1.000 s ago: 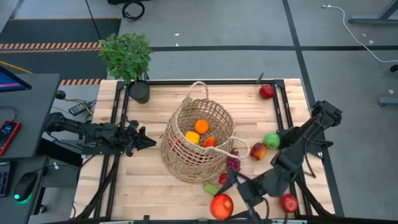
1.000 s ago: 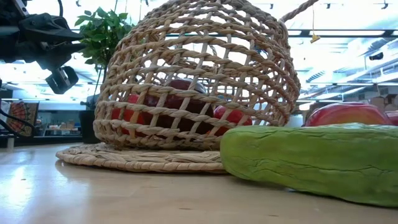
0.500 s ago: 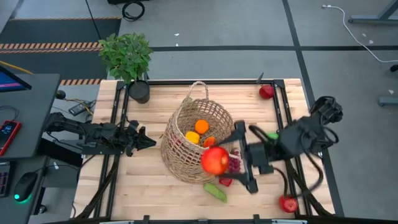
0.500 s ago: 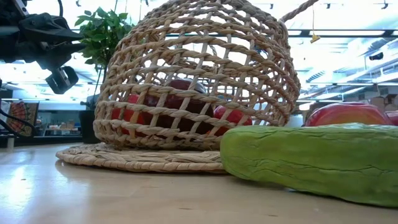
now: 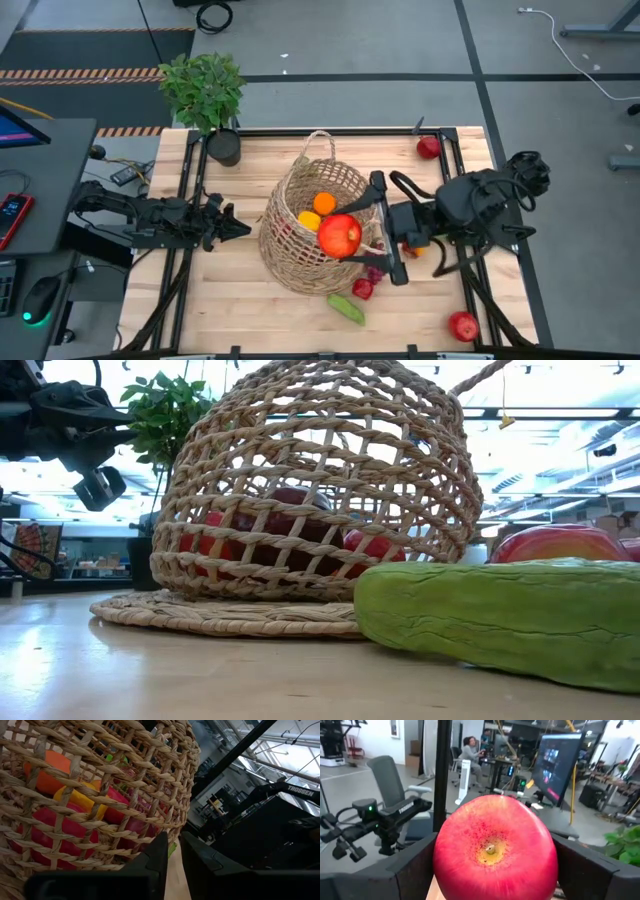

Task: Build produce basket
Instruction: Put the red apple into the brown basket

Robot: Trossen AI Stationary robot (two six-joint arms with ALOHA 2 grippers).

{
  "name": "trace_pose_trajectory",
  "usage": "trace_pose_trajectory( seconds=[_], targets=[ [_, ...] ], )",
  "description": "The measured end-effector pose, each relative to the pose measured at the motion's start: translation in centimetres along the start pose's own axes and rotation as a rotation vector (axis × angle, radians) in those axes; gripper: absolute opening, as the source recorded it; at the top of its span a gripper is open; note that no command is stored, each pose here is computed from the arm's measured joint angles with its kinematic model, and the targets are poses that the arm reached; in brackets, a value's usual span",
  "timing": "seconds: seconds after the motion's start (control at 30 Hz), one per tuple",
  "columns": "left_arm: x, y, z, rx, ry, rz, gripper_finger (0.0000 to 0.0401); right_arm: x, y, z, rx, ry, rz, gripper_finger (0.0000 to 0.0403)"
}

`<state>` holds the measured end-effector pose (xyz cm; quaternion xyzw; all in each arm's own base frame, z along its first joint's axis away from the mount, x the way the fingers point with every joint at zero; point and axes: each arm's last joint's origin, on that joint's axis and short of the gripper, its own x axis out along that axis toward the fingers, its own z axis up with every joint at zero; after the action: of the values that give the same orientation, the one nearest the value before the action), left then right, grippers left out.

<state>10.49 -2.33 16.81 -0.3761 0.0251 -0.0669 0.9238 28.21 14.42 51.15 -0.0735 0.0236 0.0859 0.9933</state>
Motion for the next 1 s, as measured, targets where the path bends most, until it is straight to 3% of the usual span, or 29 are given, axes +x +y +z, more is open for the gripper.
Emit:
trace_pose_trajectory(
  seconds=[0.4, 0.73, 1.0],
  targets=[
    [0.0, 0.0, 0.0, 0.0, 0.0, 0.0, 0.0057, 0.2, -4.2, -0.4, 0.206, 0.022, -0.065, 0.0353],
    [0.0, 0.0, 0.0, 0.0, 0.0, 0.0, 0.0061, 0.0, -7.0, -3.1, 0.3, 0.267, -0.177, 0.0353],
    [0.0, 0.0, 0.0, 0.0, 0.0, 0.0, 0.0056, -0.1, -8.6, -4.3, 0.345, 0.362, -0.213, 0.0353]
  ],
)
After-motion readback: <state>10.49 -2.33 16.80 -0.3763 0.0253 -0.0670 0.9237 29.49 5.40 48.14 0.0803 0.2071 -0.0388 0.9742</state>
